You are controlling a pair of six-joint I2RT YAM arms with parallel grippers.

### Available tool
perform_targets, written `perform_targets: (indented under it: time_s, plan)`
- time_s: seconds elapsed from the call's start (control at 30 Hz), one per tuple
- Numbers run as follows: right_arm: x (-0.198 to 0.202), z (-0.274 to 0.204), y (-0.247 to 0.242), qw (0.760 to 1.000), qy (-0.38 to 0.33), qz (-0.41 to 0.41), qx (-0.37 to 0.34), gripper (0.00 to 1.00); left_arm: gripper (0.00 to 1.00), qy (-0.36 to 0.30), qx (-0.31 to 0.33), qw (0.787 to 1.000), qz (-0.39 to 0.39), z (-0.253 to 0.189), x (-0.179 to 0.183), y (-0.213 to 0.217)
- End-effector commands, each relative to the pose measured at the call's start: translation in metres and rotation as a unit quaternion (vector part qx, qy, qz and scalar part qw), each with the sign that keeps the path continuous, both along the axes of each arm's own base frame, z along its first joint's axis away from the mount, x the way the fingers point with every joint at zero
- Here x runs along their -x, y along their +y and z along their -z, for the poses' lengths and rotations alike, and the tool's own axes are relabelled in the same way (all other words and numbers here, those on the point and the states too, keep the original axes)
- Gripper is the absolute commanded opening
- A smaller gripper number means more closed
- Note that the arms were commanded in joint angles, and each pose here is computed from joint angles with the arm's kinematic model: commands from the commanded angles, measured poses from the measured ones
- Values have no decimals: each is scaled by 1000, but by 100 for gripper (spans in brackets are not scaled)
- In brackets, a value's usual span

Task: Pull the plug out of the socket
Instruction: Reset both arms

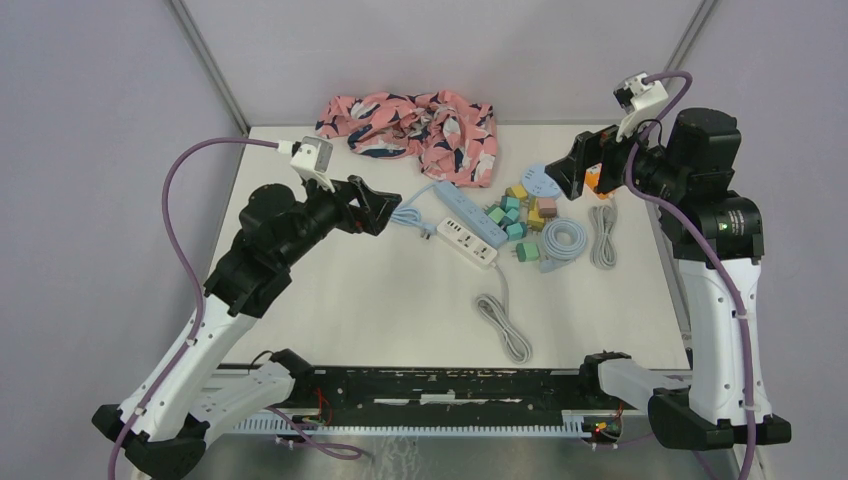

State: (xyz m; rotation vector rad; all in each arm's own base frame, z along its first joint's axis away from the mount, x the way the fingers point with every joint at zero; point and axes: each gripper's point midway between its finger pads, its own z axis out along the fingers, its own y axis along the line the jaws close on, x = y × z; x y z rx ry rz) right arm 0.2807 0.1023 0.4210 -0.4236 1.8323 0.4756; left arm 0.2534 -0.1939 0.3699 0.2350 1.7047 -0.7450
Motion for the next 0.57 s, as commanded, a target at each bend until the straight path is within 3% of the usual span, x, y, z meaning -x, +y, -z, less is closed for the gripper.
perform_targets:
  time_s: [0.0,0.53]
  plan:
    - [3,-12,-3,1000,-29,7,0,99,99,-36,18,999,10,-23,1,-2]
    - [9,-16,-5,999,-39,14,-2,99,99,-43,30,998,36,-32,11,-7]
